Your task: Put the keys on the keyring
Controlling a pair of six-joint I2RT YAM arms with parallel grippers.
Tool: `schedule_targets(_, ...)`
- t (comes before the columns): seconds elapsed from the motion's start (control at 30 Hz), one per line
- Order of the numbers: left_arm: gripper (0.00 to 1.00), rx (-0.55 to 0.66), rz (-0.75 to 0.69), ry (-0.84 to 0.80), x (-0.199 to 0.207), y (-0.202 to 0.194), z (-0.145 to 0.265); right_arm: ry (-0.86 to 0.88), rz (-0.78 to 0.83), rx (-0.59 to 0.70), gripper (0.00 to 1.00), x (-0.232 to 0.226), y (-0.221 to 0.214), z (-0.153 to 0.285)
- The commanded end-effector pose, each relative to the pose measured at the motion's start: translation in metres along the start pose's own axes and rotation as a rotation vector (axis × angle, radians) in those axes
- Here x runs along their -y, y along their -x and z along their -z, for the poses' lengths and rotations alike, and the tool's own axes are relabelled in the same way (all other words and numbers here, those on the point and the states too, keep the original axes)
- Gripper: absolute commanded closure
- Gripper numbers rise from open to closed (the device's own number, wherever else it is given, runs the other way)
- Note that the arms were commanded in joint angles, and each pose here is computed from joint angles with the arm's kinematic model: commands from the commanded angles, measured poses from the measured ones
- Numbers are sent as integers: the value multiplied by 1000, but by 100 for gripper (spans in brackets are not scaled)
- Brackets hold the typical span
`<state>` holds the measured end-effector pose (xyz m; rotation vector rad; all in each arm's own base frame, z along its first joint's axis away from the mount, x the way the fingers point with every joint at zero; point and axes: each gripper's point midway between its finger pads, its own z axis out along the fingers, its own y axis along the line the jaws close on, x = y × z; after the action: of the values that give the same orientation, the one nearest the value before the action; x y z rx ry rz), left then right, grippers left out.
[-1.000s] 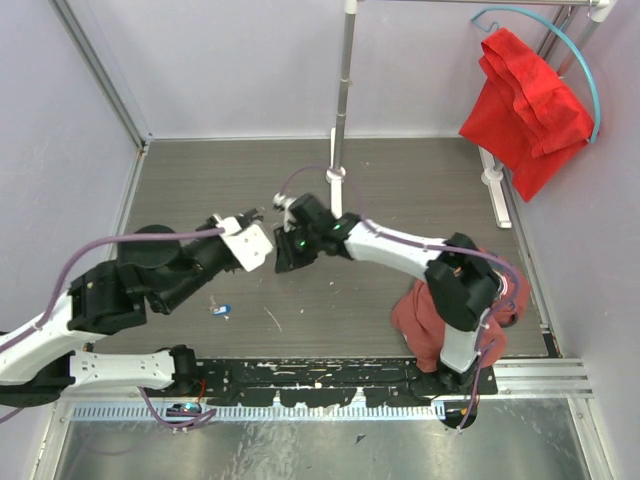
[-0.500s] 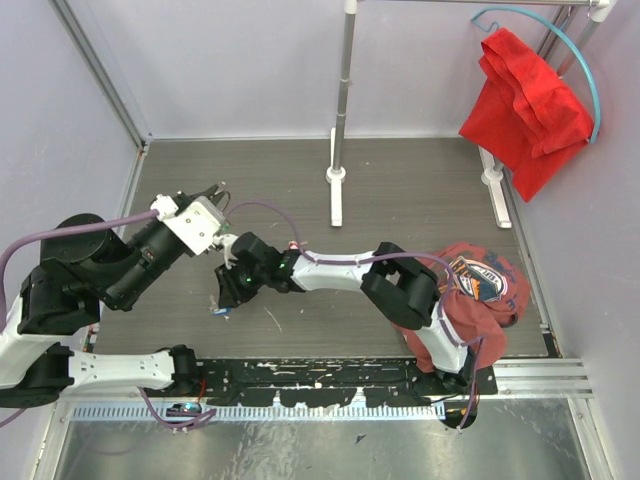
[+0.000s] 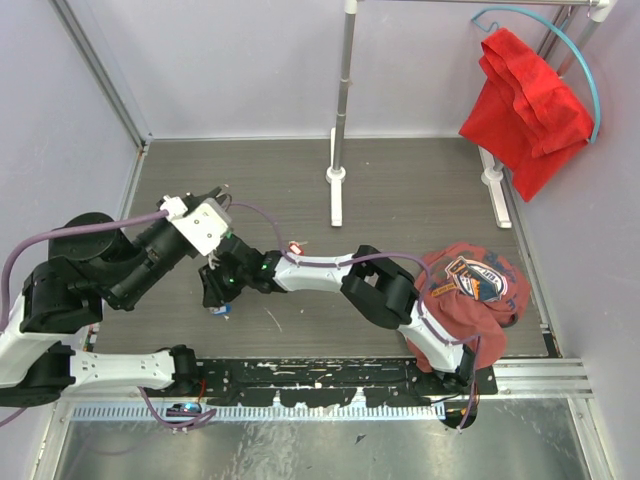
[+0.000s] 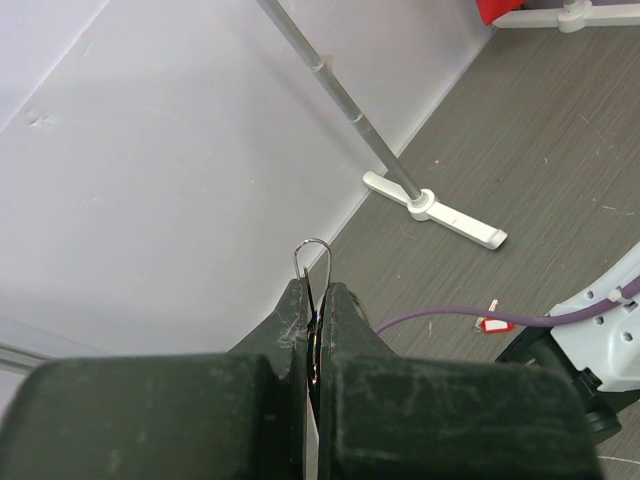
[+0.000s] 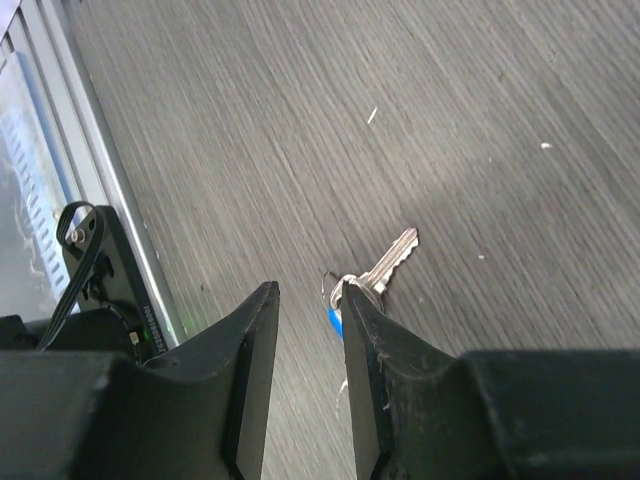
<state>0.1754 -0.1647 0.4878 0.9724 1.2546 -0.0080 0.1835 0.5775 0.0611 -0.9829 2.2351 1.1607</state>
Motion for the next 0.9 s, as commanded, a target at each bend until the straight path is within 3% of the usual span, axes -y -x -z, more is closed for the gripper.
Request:
schedule_targets(0.0, 100, 28, 32, 37, -17, 8, 8, 3, 42, 59, 62, -12, 24, -5)
schedule_targets(0.6, 100, 31, 31, 45, -18, 8, 9, -25, 66, -1, 66, -8, 4, -20)
schedule_targets(0.87, 100, 34, 28, 47, -18, 8, 9, -50, 77, -10, 74, -6, 0, -21)
